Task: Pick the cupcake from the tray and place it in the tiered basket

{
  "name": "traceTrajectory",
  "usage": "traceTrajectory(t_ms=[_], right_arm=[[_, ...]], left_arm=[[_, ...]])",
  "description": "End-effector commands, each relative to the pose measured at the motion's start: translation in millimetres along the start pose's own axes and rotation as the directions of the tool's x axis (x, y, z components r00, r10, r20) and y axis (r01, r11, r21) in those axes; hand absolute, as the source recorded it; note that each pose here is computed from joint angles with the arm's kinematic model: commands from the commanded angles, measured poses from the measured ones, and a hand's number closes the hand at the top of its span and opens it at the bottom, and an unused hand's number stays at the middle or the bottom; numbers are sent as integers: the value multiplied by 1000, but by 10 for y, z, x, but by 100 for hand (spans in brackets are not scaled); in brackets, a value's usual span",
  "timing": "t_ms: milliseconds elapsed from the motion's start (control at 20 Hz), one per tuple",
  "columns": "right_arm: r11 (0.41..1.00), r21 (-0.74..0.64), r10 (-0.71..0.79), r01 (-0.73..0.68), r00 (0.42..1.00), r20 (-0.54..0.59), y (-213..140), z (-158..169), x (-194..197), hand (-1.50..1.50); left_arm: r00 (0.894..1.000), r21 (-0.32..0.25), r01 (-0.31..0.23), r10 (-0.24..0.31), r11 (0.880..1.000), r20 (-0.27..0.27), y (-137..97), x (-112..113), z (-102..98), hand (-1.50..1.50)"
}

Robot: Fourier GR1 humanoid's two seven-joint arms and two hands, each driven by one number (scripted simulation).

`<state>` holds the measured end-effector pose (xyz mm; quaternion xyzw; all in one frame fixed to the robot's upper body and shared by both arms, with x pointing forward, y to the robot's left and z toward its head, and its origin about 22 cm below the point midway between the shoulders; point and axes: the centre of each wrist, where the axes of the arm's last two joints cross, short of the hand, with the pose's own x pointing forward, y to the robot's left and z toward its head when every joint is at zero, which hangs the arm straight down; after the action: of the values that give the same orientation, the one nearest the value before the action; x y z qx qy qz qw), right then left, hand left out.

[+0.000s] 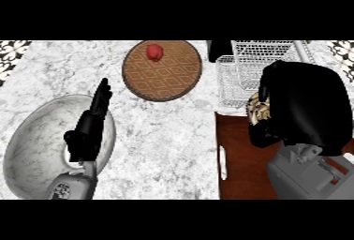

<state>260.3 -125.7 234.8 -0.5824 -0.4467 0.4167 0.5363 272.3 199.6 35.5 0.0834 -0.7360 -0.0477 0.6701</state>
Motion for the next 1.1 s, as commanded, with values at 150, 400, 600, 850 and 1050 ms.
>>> traceTrajectory(t_ms=[150,400,600,850,1050], right_arm=[[998,-32,-64,61,992,-113,-708,-51,6,150],[947,-37,-322,320,942,-99,-857,-314,-220,150],[956,-15,-292,292,952,-89,-1117,-548,-62,150],[960,-77,-278,269,949,-147,-772,-910,-137,150],[970,-84,-241,230,956,-165,-1059,-1124,-249,150]], left_arm=[[1000,-8,9,-9,1000,11,-17,138,-8,0],[1000,-15,10,-9,1000,11,-34,-129,84,0],[1000,-18,-9,9,1000,-14,27,2,51,0],[1000,-15,9,-9,1000,5,-31,84,35,0],[1000,2,10,-10,1000,9,54,-107,20,0]])
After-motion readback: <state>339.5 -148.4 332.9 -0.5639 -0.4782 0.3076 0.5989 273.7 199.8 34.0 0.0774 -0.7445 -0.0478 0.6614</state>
